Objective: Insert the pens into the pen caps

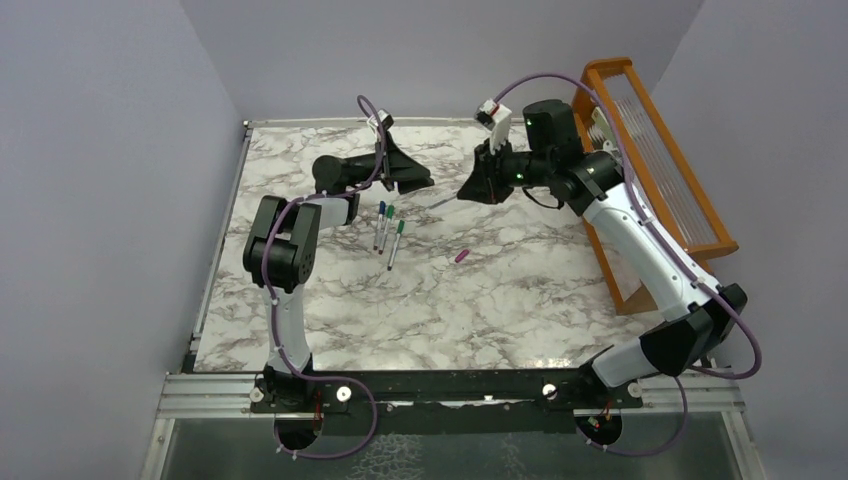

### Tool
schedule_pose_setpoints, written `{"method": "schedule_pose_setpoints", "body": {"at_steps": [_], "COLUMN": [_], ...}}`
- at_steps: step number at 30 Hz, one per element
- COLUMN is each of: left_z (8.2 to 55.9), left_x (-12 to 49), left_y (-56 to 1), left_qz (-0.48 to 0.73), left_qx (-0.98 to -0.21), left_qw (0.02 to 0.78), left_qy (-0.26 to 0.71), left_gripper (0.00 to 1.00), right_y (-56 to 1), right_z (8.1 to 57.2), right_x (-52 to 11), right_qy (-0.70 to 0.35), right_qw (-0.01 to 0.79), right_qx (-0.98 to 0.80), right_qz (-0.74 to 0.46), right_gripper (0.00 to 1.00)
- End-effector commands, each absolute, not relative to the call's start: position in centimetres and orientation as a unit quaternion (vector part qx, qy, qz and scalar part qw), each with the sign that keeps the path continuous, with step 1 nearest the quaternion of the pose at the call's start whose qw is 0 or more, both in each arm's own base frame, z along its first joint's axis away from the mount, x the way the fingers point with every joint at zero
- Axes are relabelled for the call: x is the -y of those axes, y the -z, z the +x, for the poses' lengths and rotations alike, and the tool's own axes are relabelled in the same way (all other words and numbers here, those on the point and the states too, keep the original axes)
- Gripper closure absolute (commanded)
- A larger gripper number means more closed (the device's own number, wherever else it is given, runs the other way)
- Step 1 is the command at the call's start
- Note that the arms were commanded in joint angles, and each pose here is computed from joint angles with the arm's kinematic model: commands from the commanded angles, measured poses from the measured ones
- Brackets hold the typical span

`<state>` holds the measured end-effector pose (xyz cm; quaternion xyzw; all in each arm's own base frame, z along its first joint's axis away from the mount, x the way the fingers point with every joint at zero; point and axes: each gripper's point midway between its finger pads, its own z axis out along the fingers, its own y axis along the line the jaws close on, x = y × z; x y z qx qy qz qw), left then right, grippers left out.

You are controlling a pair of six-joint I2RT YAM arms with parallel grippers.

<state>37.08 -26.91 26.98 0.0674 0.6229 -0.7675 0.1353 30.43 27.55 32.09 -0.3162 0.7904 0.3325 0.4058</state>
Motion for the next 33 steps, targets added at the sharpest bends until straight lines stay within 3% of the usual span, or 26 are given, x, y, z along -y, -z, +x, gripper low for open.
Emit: {"method": "schedule_pose_setpoints", "body": {"at_steps": [1,16,33], "left_z": [33.4,29.7,25.8], "left_x": [26.7,28.4,29.7], "left_y": [-30.2,-28.4,-29.3], "left_qz": [0.212,0.293,0.359], "left_qx": [-0.576,-0.583,-0.569], "left_qw": [0.229,0.2,0.176], "left_qy": [0.755,0.731,0.719], "left_gripper": [0.45,0.49,0.46], "right_y": [-28.9,-28.7,-30.0], "right_z": [26.7,26.5,29.6], "right_x": [-28.5,-29.4,-28.7], "right_qy": [-0.388,-0.419,-0.408], "right_qw": [0.304,0.283,0.323], "right_qx": [-0.785,-0.773,-0.77], "right_qz": [-0.376,-0.383,-0.369], "right_gripper": [0.99,0.99,0.99]}}
